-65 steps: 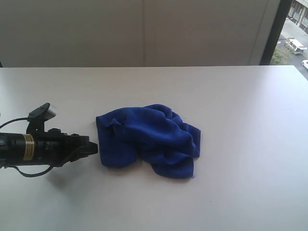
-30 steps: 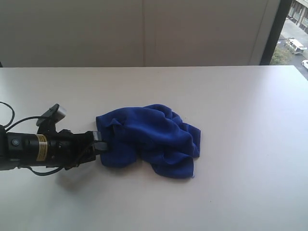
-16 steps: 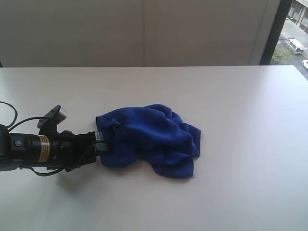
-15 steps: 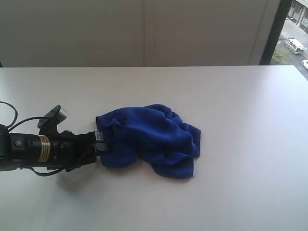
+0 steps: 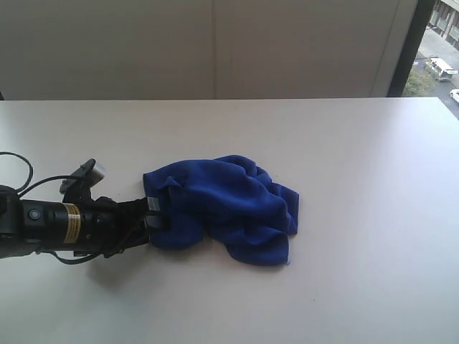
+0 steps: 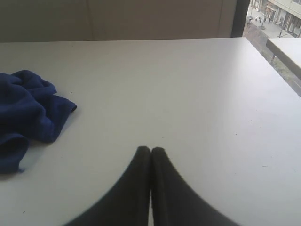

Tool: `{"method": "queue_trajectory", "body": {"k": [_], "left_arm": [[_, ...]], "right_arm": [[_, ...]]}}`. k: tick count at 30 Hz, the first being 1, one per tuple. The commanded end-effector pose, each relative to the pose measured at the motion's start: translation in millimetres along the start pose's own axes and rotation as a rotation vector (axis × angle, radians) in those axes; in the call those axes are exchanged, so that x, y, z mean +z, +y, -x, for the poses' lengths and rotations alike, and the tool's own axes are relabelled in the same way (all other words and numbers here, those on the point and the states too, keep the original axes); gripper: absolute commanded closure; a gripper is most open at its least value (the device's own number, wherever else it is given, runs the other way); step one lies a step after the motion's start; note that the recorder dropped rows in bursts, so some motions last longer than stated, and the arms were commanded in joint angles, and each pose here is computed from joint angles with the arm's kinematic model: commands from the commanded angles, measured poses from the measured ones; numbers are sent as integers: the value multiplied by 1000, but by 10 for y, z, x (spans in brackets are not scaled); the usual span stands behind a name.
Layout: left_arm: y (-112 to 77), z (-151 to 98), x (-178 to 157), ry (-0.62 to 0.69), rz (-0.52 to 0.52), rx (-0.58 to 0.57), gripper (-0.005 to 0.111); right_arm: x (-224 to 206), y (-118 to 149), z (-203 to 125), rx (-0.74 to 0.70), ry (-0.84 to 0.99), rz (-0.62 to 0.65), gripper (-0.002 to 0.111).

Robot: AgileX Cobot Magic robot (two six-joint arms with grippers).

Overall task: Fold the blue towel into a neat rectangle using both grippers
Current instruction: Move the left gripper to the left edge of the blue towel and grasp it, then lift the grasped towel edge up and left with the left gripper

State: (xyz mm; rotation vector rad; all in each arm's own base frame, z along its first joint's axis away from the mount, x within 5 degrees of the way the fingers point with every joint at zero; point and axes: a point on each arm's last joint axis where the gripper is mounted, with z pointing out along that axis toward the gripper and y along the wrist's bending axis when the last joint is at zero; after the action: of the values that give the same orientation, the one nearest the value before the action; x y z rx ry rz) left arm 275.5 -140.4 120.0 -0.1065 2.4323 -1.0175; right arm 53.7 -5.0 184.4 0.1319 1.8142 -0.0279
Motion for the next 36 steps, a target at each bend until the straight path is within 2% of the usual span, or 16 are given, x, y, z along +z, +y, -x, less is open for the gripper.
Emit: {"method": "queue_trajectory", "body": {"k": [1,5,7,10,15,17,18,22,29,34,36], "left_arm": [[26,-31,61,12,-12,-27,52],[84,-88,143,36,-34,-59,52],[69,-80,168,15,-81,-73,52],[72,-67,172,-2,-83,-77,54],[81,-64,173,-5,-73,-79,77],[84,-50,173,-22,-70,-27,100],[84,-50,173,-22,-70,-18,107],[-25,37,77,-59,-169,21,107],[-148,347,-465,-151,-79,209,107],[-451,615,-966,-189,94,507,107],[-588,707,-1106,-237,97,529,107]], "right_arm": [[1,1,-2,1,-15,2,108],[1,1,-2,1,-15,2,108],[1,1,-2,1,-15,2,108],[1,1,-2,1,-15,2,108],[1,1,-2,1,-15,2,108],[1,1,-2,1,-15,2,108],[1,1,-2,1,-15,2,108],[1,1,-2,1,-15,2,108],[1,1,-2,1,-15,2,108],[1,1,-2,1,-15,2,108],[1,1,-2,1,-15,2,108]]}}
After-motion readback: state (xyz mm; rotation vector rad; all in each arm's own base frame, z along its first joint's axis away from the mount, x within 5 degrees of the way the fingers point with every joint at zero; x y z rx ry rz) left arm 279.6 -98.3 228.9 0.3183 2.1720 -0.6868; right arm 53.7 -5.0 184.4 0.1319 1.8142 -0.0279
